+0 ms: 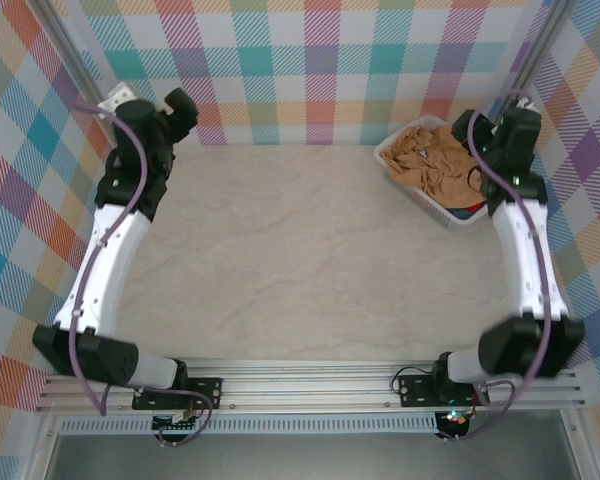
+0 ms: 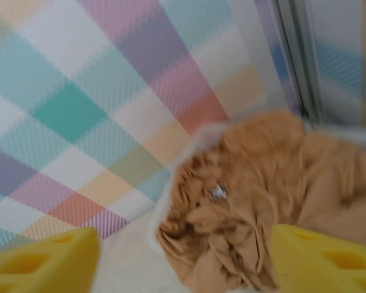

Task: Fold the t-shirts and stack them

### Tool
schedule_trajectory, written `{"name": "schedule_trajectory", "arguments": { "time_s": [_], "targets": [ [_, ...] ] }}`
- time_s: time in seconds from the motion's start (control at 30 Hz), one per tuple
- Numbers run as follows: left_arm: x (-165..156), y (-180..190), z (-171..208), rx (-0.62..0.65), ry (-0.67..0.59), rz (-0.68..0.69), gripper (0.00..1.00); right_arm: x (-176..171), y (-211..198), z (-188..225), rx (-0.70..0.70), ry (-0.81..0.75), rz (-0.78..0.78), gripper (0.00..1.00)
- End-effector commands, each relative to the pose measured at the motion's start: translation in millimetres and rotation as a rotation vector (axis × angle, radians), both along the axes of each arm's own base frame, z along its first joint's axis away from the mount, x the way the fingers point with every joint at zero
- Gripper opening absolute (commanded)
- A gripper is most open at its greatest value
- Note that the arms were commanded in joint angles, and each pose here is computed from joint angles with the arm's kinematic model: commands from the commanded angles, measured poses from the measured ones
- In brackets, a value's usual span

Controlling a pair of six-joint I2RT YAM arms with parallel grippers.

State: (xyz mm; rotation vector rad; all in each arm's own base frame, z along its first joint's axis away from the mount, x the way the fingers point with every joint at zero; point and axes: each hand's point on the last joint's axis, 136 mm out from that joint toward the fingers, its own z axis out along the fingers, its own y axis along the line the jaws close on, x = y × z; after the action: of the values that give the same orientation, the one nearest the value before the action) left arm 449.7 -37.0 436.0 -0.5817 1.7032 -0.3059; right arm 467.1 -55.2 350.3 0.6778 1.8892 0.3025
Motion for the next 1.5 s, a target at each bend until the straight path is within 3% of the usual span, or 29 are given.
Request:
{"name": "schedule_trajectory", "arguments": {
  "time_s": [0.0,0.17,0.3,0.53,0.7,0.77,0.83,0.9,1.2,1.4,1.47],
  "targets": [
    [0,-76,-80,-0.04,0.324,-0.277,0.91,-2,2,-109,0.249,0.397,0.031,0.63],
    [-9,-135,-94,-0.068,0.348,-0.452,0.86,36,7,-148,0.345,0.466,0.12,0.62],
    [-21,-154,-110,-0.074,0.385,-0.492,0.86,55,17,-170,0.348,0.504,0.167,0.58],
    [-32,-164,-119,-0.074,0.414,-0.514,0.85,72,32,-200,0.396,0.546,0.187,0.48],
    [-35,-163,-113,-0.07,0.406,-0.514,0.84,79,37,-212,0.392,0.579,0.183,0.3],
    [-36,-161,-110,-0.063,0.404,-0.511,0.84,75,34,-211,0.373,0.603,0.159,0.32],
    [-38,-159,-105,-0.055,0.396,-0.508,0.84,69,30,-208,0.345,0.618,0.131,0.44],
    [-39,-158,-102,-0.054,0.39,-0.509,0.83,65,25,-202,0.297,0.613,0.107,0.49],
    [-41,-158,-99,-0.058,0.385,-0.513,0.83,62,42,-239,0.325,0.716,0.108,0.52],
    [-46,-153,-95,-0.052,0.383,-0.502,0.82,73,44,-239,0.344,0.669,0.116,0.25],
    [-49,-151,-93,-0.044,0.377,-0.496,0.81,80,44,-222,0.332,0.62,0.125,0.07]
  ]
}}
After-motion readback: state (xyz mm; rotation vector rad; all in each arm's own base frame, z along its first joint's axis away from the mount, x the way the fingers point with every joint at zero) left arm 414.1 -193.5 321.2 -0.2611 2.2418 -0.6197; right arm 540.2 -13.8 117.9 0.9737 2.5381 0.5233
